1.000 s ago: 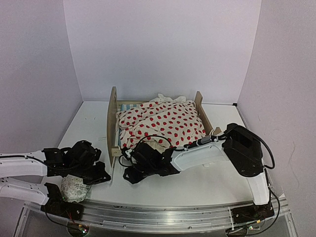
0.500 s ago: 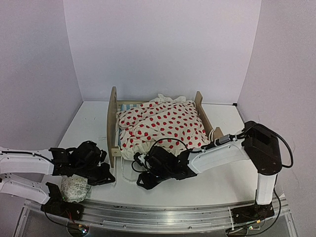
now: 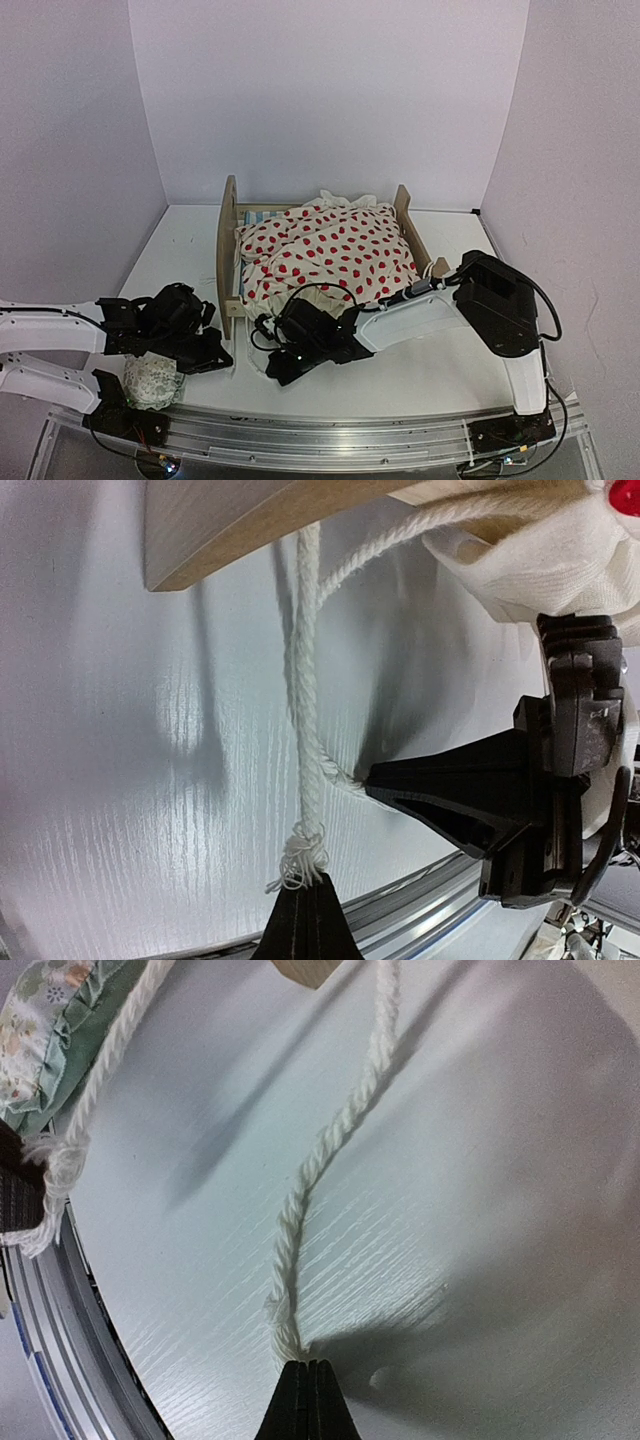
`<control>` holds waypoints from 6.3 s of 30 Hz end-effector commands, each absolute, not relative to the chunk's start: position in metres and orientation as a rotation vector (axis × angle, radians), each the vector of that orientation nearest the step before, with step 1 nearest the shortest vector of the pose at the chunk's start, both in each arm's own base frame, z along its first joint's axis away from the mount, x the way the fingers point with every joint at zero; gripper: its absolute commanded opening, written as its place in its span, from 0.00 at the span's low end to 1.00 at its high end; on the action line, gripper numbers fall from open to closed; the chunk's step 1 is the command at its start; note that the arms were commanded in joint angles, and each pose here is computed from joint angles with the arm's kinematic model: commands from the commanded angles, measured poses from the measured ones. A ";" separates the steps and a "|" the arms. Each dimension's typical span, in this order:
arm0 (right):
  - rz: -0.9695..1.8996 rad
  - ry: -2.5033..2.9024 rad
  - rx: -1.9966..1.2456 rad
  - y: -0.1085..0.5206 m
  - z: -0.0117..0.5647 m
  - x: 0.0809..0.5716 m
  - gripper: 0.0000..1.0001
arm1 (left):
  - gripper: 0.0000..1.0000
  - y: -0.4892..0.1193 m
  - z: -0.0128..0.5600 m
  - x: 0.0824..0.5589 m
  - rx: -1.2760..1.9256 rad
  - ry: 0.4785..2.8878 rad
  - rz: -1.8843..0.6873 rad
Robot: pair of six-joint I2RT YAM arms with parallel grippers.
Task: Set up the pet bed
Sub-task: Cross the left ropes of the mattress closest to the robot.
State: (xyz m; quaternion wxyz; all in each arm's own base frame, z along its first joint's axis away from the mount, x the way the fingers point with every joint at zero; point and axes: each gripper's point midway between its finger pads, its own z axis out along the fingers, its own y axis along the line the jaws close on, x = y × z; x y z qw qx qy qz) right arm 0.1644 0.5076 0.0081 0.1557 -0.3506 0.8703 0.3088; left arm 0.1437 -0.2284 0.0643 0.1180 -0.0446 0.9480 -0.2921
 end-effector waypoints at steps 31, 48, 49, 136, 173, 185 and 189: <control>1.155 2.275 -0.758 0.613 0.121 0.203 0.00 | 0.00 -0.221 0.090 0.147 -0.114 2.689 -0.873; 1.094 2.244 -0.798 0.631 0.113 0.212 0.00 | 0.00 -0.221 0.096 0.148 -0.113 2.660 -0.890; 1.111 2.232 -0.802 0.632 0.118 0.211 0.00 | 0.00 -0.221 0.097 0.149 -0.113 2.657 -0.892; 0.630 2.160 -0.687 0.410 0.176 0.197 0.46 | 0.29 -0.195 0.027 0.261 -0.059 2.699 -0.307; 0.583 2.238 -0.731 0.420 0.155 0.196 0.44 | 0.00 -0.184 0.061 0.245 -0.191 2.620 -0.413; 0.641 2.260 -0.719 0.442 0.138 0.197 0.44 | 0.00 -0.184 0.103 0.242 -0.167 2.602 -0.441; 0.652 2.254 -0.737 0.449 0.137 0.197 0.44 | 0.00 -0.176 0.125 0.243 -0.170 2.545 -0.432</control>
